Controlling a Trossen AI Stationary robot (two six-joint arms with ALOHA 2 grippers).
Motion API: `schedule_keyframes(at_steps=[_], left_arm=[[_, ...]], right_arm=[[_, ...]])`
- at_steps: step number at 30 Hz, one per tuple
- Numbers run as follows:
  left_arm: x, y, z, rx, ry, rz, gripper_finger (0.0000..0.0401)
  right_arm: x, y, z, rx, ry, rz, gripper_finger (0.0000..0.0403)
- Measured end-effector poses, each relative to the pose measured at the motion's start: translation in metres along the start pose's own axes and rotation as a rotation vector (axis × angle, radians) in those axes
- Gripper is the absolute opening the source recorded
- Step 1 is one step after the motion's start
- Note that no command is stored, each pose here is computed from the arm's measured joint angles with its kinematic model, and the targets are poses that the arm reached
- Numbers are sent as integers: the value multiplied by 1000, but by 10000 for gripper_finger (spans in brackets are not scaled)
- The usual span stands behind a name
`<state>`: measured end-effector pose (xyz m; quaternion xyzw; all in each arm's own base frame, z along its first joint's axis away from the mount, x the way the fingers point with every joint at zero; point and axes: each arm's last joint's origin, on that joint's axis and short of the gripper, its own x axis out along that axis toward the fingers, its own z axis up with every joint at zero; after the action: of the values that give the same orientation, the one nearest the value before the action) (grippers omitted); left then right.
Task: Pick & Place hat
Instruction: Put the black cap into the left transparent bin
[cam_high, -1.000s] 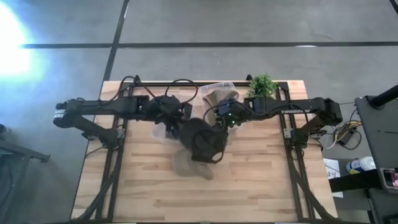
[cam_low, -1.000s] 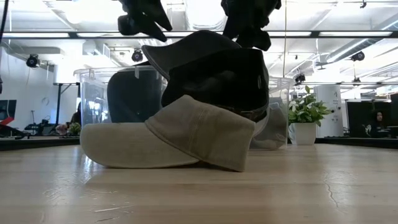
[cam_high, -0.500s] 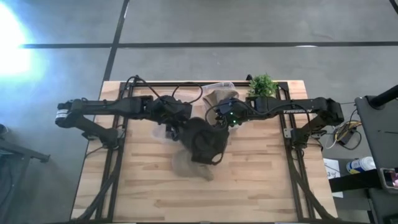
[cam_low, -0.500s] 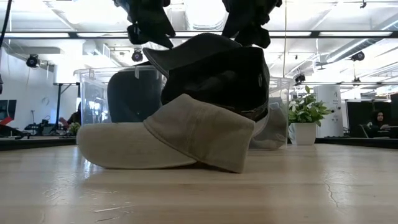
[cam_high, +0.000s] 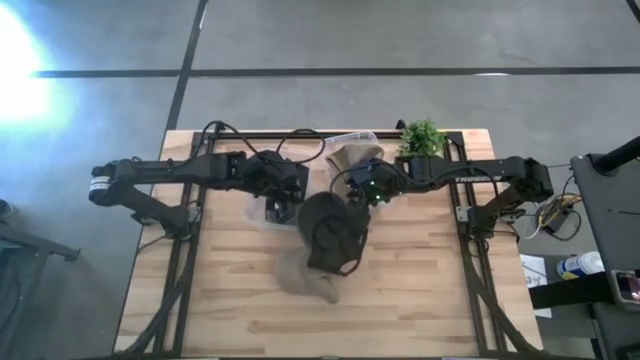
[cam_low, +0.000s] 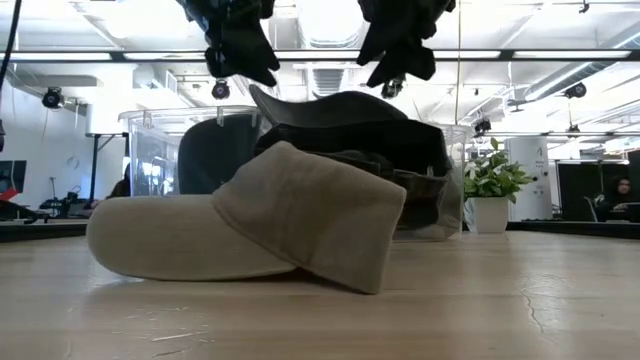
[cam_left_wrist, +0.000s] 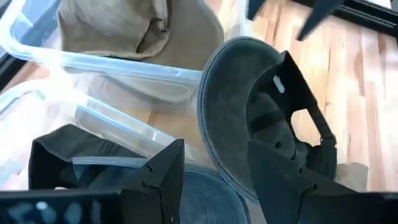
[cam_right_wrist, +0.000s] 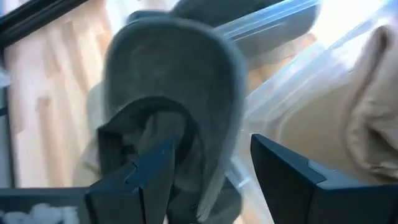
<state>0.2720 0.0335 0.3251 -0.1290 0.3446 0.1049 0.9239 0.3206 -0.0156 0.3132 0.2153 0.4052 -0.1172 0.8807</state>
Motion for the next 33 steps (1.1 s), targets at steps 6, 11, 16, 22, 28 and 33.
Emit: schedule_keyframes(at_steps=[6, 11, 16, 22, 28, 33], left_arm=[[11, 0, -3, -5, 50, -48, 170], [26, 0, -7, -7, 102, -63, 170], [37, -1, -11, -18, 156, -134, 170], [39, -2, -12, -26, 175, -197, 170], [40, -2, -12, -46, 178, -198, 168], [46, -2, -14, -50, 197, -193, 120]], right_arm=[[13, -6, -16, -5, 76, -18, 208], [23, -11, -26, -11, 93, -41, 208], [31, -10, -25, -15, 36, 15, 206], [38, -14, -25, -8, -24, 37, 181], [43, -19, -30, -2, -20, 32, 139], [45, -18, -29, 5, -45, 45, 112]])
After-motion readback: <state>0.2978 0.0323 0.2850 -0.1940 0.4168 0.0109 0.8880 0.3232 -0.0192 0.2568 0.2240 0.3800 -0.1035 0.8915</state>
